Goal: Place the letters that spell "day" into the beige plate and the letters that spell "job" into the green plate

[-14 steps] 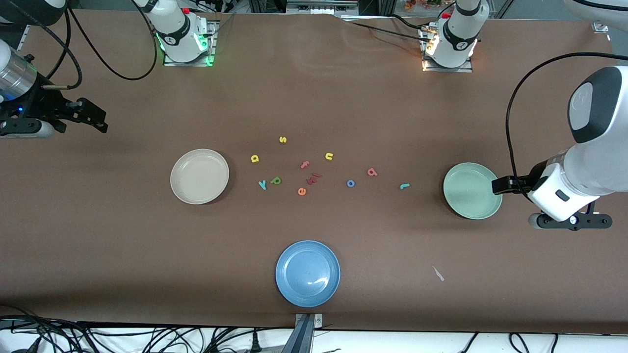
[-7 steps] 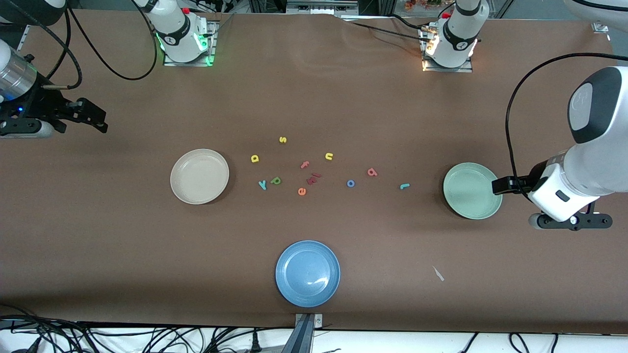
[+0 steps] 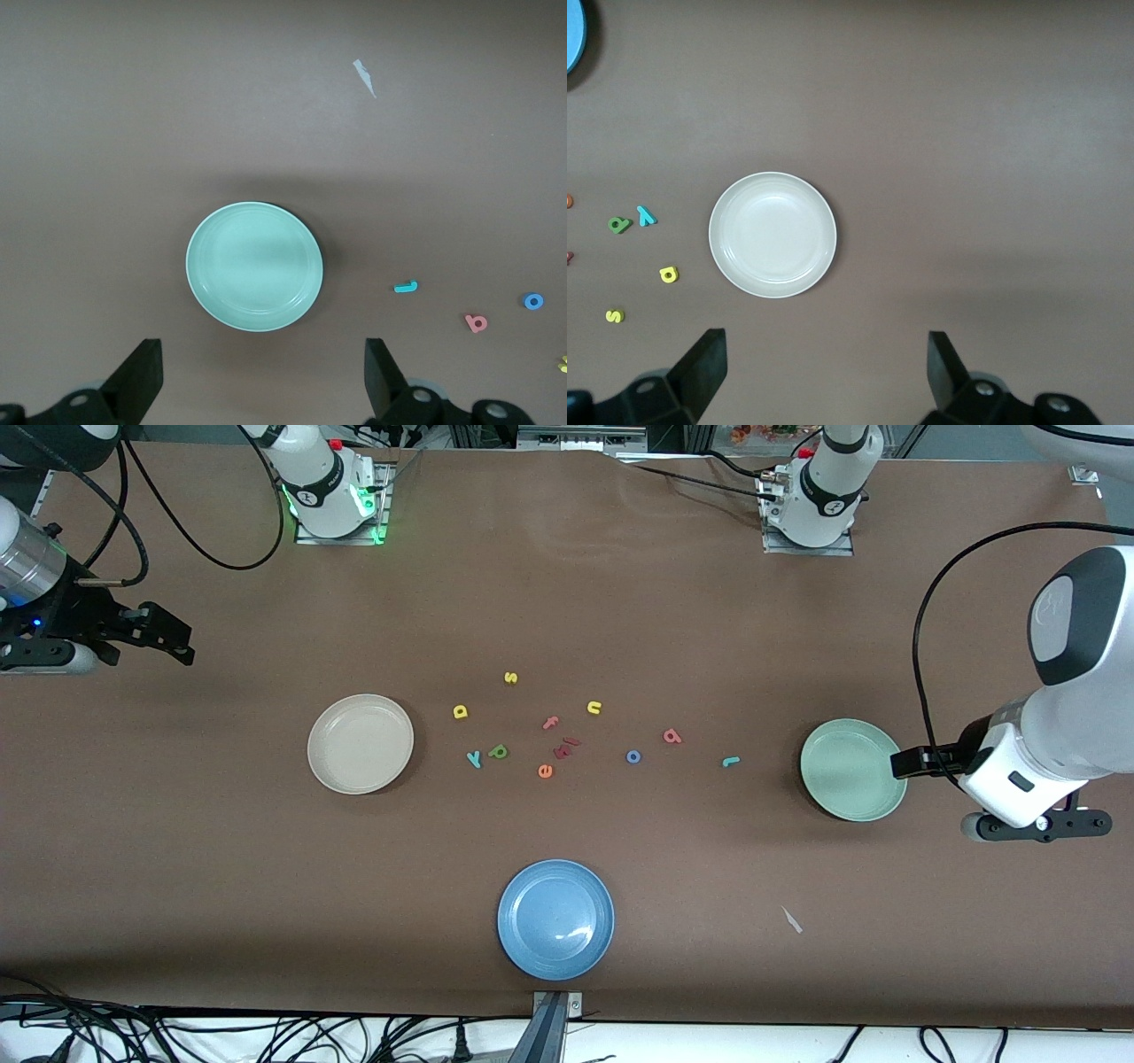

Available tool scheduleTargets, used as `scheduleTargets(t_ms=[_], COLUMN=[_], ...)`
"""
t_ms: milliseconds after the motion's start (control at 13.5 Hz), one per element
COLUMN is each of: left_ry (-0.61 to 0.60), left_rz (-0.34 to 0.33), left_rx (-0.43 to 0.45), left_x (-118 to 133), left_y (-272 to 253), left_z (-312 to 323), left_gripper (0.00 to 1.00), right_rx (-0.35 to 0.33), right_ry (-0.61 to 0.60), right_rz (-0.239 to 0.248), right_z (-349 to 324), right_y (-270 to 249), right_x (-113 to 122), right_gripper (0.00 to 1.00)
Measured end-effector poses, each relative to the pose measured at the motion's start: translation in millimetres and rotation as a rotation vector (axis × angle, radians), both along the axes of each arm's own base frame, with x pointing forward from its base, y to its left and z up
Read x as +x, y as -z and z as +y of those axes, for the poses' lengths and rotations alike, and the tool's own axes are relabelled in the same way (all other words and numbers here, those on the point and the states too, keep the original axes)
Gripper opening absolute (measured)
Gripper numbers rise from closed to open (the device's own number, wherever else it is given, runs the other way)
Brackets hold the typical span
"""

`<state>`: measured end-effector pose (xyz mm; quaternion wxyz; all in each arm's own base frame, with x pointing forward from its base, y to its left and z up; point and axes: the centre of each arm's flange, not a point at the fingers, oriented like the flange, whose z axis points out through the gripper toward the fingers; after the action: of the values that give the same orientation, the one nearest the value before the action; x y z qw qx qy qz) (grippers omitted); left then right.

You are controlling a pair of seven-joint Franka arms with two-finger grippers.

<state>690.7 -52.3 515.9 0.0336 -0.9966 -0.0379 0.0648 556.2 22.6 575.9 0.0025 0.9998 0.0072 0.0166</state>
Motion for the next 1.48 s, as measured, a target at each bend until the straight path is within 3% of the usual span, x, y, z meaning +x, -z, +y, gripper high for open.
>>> scheduleTargets(t_ms=[518,1479], left_ry=[0.069,0.078], left_rz=[0.06,0.063], left_rx=[-0.007,-0.008], left_x=[-3.0,-3.6], left_y=[24.8,26.1], left_z=[2.0,-3.0], left_gripper=[1.0,1.0], right_rx=[0.0,-0.001], right_ry=[0.0,-0.024], right_rz=[0.0,0.014], right_z=[0.0,12.5], right_y=[0.0,3.6], right_x=[0.0,-0.5], right_gripper=[1.0,1.0])
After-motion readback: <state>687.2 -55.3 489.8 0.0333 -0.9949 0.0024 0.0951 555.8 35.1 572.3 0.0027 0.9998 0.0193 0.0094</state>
